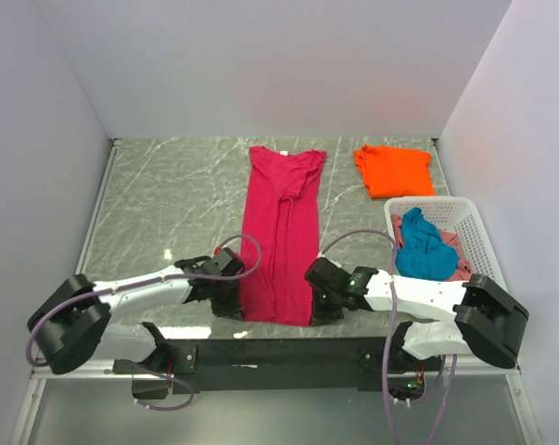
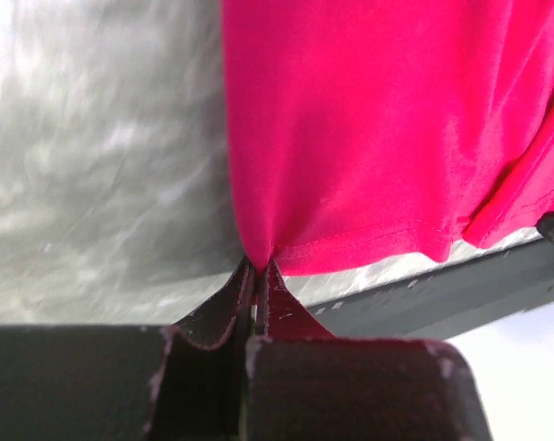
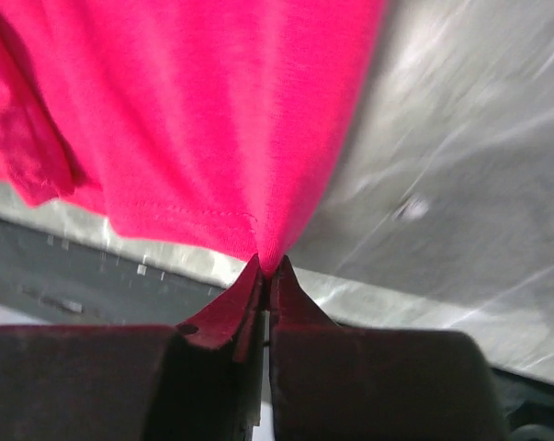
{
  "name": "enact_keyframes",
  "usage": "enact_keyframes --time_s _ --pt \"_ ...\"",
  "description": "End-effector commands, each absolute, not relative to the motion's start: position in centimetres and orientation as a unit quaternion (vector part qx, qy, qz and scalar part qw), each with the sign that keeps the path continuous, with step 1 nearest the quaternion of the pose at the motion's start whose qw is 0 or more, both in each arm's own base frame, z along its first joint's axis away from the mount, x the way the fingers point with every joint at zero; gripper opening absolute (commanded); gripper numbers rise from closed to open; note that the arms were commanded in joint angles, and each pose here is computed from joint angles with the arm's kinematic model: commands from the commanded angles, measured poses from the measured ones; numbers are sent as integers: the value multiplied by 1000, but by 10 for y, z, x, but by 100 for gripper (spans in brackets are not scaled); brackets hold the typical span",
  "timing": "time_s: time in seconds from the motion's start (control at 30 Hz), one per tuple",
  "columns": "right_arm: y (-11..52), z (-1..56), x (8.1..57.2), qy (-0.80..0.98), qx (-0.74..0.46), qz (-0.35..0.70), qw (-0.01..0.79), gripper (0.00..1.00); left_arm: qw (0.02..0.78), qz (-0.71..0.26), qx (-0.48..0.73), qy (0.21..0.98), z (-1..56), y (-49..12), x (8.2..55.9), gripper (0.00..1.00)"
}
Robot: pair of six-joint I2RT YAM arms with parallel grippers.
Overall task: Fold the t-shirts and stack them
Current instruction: Fold the tshirt
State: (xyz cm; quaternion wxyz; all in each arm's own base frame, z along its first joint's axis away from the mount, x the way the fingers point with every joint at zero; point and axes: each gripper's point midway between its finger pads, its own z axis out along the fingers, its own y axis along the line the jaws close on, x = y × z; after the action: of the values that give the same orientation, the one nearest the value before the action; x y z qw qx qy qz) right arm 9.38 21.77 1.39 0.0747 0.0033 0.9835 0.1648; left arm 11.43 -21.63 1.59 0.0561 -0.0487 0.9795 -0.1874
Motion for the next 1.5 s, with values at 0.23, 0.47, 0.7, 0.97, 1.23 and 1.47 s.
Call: enact_keyframes --time_s 0.23,0.47,0.7,0.97,1.23,1.47 --pt "229 38 68 976 14 203 83 0 37 -255 -48 965 34 -207 80 1" --pt "234 65 101 965 26 200 165 0 88 -246 -43 964 57 -214 109 1" --pt "242 95 145 951 21 178 251 0 180 -265 -51 946 96 -220 172 1" --pt "248 138 220 928 33 146 342 0 262 -283 -72 920 138 -232 252 1" --pt "239 153 286 917 59 127 375 0 322 -266 -105 903 159 -241 329 1" --pt "230 150 332 919 61 99 376 0 331 -229 -128 906 154 -236 375 1"
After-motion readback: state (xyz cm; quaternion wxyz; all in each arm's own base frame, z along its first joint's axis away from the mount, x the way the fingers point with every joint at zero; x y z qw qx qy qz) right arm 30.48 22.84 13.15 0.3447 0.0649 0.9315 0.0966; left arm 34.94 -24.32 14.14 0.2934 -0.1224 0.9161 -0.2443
